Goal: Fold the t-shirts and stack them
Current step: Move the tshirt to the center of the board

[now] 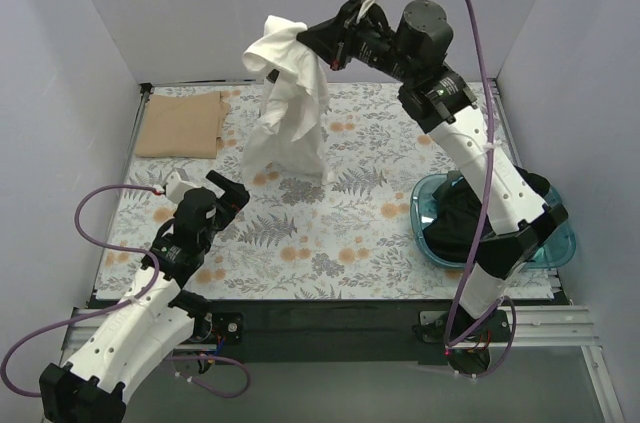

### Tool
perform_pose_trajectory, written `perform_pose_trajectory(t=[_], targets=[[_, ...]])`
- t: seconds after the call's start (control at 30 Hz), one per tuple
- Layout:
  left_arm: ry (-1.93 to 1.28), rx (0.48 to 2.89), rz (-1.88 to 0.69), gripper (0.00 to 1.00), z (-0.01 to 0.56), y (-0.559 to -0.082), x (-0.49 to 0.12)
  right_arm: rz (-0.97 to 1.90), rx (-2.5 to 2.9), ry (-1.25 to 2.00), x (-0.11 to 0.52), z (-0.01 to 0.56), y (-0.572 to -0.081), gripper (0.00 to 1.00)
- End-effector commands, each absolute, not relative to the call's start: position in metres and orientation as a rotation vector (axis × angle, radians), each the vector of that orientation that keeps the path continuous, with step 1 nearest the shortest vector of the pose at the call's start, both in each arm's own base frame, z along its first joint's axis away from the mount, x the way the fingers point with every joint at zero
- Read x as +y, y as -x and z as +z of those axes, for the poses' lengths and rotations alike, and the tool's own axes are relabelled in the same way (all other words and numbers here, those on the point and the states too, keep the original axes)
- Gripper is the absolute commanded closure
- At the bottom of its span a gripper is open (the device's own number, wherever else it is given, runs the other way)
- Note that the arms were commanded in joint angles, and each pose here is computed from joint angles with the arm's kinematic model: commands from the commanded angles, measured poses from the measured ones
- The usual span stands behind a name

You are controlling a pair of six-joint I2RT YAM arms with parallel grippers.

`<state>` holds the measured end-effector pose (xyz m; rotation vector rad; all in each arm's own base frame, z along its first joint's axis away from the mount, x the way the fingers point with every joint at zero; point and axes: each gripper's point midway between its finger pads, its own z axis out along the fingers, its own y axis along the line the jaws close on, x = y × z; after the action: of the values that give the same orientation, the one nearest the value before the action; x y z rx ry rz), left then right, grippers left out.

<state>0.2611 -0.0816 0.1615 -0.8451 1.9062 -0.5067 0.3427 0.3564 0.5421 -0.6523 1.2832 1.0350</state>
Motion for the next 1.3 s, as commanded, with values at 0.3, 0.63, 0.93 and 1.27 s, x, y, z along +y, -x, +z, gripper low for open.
perform_pose_trajectory(t=[0.3,0.63,0.93,1.27], targets=[[0.826,1.909,-0.493,0.02,0.159,-0.262,-0.081,0.501,1.71,0.341,0.269,0.343,-0.396,0.99],[0.821,1.974,-0.467,0.02,0.146,-0.265,-0.086,0.244,2.189,0.188,0.196,0.139,-0.403,0.77],[0.744,2.154,-0.479,0.02,0.117,-0.27,-0.111,0.161,2.211,0.138,0.183,0.145,-0.415,0.02],[0.72,2.358,-0.484,0.02,0.073,-0.279,-0.139,0.324,2.06,0.09,0.167,0.19,-0.354,0.02]])
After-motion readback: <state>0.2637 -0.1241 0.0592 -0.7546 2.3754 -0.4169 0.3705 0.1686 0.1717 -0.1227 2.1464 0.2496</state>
